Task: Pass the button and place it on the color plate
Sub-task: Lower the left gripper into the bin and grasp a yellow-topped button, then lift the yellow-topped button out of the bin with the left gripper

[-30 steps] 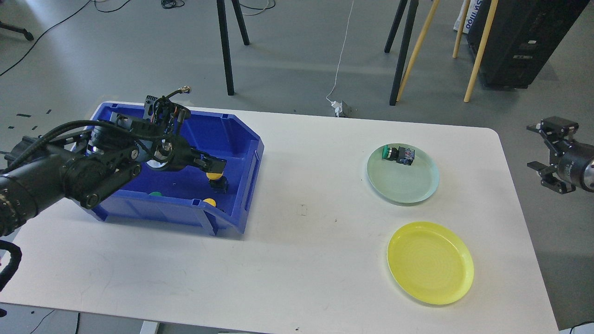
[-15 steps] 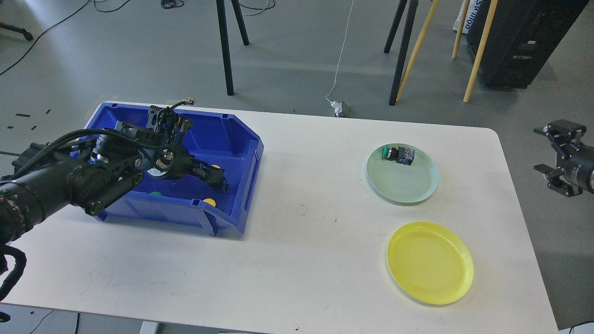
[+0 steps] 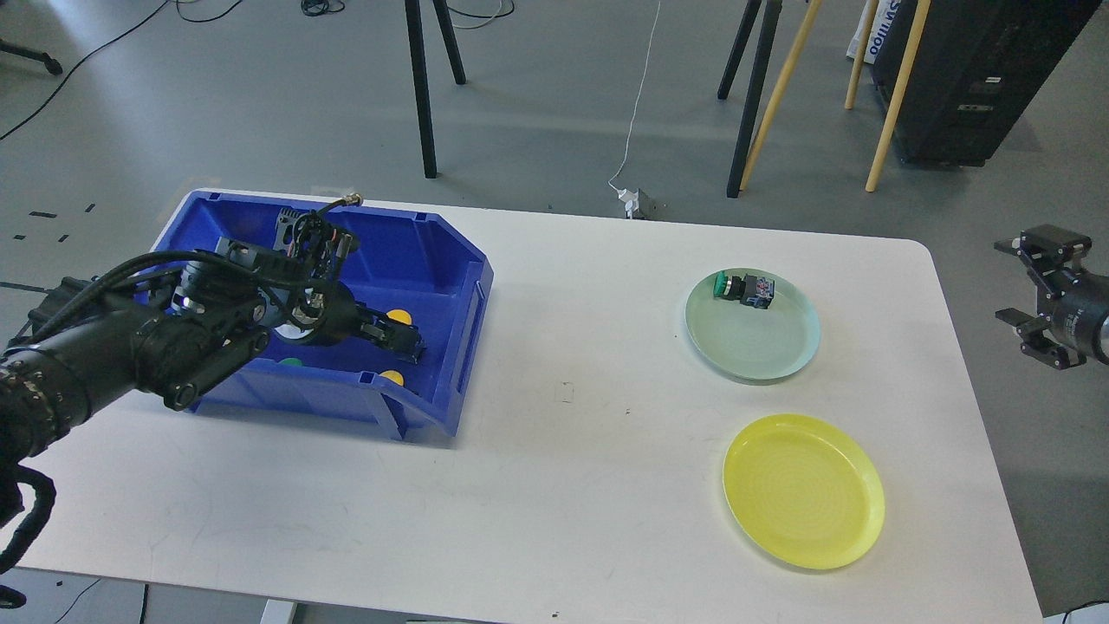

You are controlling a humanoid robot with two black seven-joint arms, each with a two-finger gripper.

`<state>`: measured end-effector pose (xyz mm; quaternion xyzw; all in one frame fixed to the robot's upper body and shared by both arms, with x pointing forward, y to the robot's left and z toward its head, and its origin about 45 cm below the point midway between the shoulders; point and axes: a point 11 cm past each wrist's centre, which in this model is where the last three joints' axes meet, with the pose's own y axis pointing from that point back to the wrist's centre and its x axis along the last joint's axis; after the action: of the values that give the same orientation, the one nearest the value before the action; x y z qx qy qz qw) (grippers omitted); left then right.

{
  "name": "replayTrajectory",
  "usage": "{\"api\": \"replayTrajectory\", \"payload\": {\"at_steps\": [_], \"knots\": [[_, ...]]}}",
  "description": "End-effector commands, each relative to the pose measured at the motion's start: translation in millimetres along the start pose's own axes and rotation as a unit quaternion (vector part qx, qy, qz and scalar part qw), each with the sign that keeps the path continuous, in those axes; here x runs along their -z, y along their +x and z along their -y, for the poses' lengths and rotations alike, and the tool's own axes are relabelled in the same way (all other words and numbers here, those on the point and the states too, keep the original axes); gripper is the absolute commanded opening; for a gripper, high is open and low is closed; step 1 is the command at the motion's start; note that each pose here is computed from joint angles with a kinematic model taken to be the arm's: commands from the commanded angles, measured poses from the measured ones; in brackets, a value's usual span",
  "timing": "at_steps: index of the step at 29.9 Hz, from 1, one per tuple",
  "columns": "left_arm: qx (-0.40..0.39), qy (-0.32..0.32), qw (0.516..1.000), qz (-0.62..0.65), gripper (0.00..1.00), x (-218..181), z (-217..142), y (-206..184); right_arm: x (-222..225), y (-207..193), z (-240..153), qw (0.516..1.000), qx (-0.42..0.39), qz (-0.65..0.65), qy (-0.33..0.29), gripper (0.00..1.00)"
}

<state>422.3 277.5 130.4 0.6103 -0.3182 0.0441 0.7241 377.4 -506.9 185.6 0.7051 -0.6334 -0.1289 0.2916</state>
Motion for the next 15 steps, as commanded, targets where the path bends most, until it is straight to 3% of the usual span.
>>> {"api": "replayTrajectory", "payload": {"at_steps": [1,6,11,15], "knots": [[0.001,-0.009,1.0,0.005,0.64,-10.6,4.8,1.5,-0.2,-0.7,0.5,1.0,0.0,0.0,0.0,0.92],[0.0,-0.008,1.0,0.007,0.31,-12.6,5.6,2.8,-1.0,-1.6,0.9,1.0,0.001,-0.002,-0.001,0.92],[-0.002,-0.007,1.0,0.007,0.18,-12.7,4.6,4.7,-1.2,-2.3,1.7,1.0,0.001,-0.002,0.0,0.92],[-0.007,-0.005,1.0,0.001,0.17,-5.1,-1.4,6.8,-2.7,-3.1,2.3,1.0,-0.001,-0.001,-0.002,0.92]]}}
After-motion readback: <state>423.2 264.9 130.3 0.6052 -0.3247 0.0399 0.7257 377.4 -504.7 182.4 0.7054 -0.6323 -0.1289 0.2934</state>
